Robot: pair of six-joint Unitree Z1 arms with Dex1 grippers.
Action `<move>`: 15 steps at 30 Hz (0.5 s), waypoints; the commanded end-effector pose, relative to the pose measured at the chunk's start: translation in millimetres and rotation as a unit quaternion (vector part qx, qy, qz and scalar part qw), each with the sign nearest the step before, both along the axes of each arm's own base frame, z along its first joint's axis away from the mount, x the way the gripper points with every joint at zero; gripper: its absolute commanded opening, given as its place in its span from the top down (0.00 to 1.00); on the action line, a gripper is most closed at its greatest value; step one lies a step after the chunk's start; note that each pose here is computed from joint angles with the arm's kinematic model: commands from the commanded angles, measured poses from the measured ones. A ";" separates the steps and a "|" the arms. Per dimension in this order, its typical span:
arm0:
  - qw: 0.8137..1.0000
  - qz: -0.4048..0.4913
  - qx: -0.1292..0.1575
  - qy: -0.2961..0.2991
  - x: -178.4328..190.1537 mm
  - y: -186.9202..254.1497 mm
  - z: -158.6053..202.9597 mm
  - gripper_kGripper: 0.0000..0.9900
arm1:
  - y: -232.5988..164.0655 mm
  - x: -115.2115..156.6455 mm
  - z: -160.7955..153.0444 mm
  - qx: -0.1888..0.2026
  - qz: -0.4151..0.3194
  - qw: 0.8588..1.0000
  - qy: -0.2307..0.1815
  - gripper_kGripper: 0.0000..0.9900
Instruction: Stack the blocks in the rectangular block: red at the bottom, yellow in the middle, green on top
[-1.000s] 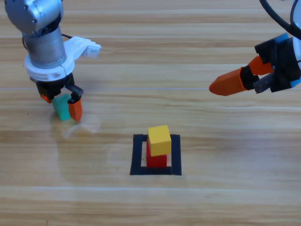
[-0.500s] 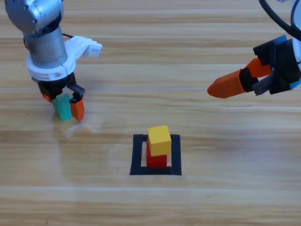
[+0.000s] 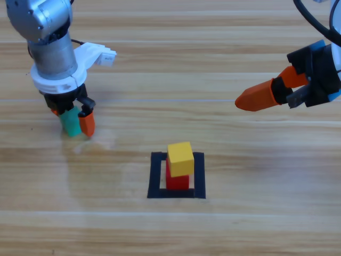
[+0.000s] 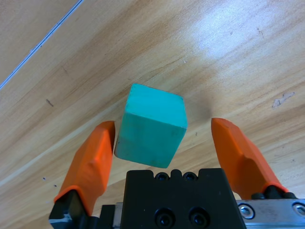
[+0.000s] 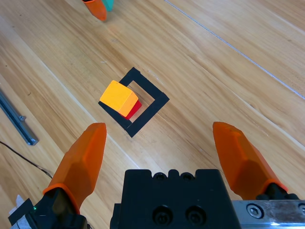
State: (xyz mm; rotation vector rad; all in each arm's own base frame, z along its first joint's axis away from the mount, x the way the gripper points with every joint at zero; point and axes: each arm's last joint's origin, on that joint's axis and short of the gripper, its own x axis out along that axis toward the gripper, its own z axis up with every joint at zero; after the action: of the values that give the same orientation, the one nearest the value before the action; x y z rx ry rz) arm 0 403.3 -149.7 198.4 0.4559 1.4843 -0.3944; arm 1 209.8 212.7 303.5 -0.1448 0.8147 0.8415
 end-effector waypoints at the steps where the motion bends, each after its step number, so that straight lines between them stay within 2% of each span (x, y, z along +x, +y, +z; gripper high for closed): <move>1: 1.000 0.004 0.004 0.024 -0.5 3.2 -23.9 0.17 | -8.6 -0.3 -5.8 -0.004 -0.007 1.000 0.008 0.01; 6: 1.000 0.006 0.004 0.022 -0.6 4.6 -22.6 0.32 | -8.6 -0.3 -5.8 -0.004 -0.007 1.000 0.008 0.01; 10: 1.000 0.011 0.004 0.020 -1.4 5.8 -20.0 0.48 | -8.9 -0.6 -5.5 -0.004 -0.007 1.000 0.008 0.01; 15: 1.000 0.025 0.004 0.012 -3.1 6.7 -13.4 0.51 | -8.7 -0.4 -5.9 -0.005 -0.007 1.000 0.008 0.01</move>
State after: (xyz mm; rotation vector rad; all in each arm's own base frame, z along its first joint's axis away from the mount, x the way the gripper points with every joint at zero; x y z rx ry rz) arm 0 401.1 -148.8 192.7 0.4524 1.4910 -0.3903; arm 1 209.8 212.7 303.5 -0.1448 0.8147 0.8415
